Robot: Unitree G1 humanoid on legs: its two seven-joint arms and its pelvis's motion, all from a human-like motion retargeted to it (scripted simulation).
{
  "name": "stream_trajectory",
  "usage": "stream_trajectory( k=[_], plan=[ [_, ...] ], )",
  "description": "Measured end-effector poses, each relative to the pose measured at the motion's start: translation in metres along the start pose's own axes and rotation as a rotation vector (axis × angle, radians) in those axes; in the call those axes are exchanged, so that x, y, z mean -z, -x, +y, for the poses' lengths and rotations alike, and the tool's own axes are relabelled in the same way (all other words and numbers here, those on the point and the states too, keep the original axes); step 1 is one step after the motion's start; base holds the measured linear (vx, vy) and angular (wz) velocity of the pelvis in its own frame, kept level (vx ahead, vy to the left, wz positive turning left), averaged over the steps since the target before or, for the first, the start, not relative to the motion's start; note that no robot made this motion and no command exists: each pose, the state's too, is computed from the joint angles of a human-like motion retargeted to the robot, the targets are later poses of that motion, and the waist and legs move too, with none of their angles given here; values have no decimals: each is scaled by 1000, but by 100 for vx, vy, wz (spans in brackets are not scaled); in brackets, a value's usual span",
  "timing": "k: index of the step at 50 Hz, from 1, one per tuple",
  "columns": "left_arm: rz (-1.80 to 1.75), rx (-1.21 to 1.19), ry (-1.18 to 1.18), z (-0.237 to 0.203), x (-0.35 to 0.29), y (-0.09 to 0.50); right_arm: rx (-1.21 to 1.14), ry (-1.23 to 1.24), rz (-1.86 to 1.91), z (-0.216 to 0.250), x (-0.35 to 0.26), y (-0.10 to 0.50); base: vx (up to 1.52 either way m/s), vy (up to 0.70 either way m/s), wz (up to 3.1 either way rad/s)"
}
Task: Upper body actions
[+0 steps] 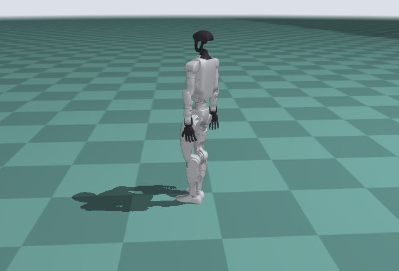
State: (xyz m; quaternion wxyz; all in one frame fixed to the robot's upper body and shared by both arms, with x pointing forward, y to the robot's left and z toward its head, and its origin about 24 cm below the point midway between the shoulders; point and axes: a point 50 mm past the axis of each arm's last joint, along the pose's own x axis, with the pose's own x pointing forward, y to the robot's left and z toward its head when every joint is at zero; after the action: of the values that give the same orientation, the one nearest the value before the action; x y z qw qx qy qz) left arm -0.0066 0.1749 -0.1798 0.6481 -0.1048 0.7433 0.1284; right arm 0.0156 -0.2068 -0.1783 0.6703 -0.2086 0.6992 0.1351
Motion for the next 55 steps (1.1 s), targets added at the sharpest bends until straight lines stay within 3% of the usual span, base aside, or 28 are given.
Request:
stream_trajectory(
  k=[13, 19, 33, 49, 55],
  plan=[
    [41, -30, -84, 19, 4, 2, 64, 162, -225, -16, -58, 8, -17, -4, -164],
    [-1, -6, -68, 11, 1, 1, 64, 145, -119, -15, -31, 3, 4, -7, -197],
    [-148, 1, -52, -13, -44, 7, -23, -230, 235, 11, 60, 5, 19, -13, -103],
    [-39, -43, -24, 3, -6, 0, -22, 0, -42, -4, -18, 1, 21, -20, -96],
    [-60, 2, -25, -17, -19, 3, 20, 44, -73, -22, -36, 4, 9, -3, -128]
  ],
)
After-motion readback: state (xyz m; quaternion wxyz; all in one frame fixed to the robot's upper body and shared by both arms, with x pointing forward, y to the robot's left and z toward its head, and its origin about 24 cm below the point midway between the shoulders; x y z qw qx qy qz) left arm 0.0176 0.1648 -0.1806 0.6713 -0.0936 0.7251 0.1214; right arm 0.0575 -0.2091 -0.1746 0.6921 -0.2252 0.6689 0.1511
